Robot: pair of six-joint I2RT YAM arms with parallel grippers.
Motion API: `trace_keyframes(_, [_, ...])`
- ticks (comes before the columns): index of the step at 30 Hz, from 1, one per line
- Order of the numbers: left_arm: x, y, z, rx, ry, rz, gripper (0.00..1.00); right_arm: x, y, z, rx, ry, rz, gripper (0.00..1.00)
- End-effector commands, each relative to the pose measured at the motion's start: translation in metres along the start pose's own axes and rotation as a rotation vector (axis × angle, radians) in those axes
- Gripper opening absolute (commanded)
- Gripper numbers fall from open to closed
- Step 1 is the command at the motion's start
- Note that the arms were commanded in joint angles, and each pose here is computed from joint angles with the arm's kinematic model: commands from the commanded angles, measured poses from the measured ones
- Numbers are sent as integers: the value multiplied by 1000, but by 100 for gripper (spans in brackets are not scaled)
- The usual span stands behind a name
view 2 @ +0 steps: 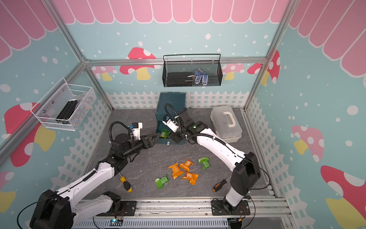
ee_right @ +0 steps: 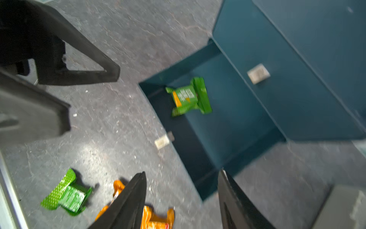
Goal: Place the cookies into the drawer by color
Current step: Place the cookie in the drawer, then pick up the cookie at the center of the board.
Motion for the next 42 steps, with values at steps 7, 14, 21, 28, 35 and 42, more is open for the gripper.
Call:
trace_keyframes(7, [9,29,-53,79,136,112,83,-26,95,-29,343,219,-8,62])
trace_keyframes(14, [21,56,-78,94,189,199,82,-11,173,-44,502,277,140,60])
trace_keyframes(21, [24,71,-89,98,188,231,82,-11,204,-51,571,319,153,62])
trace_keyframes(28, [22,75,-97,120,193,245,82,-1,235,-66,617,401,275,63])
trace_keyframes(35, [19,74,-92,153,155,234,82,13,258,-65,665,375,379,64])
trace_keyframes(42, [18,73,-91,158,155,228,82,19,274,-60,676,361,443,67])
Point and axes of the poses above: each gripper's point midway between its finger pads, its own x axis out along the fingers, its own z axis along the line the jaws close on, y = z × x, the point moved 3 cm from there along -x, back along the fingers, and after that the axes turned 10 degrees about x, right-handed, at the moved point
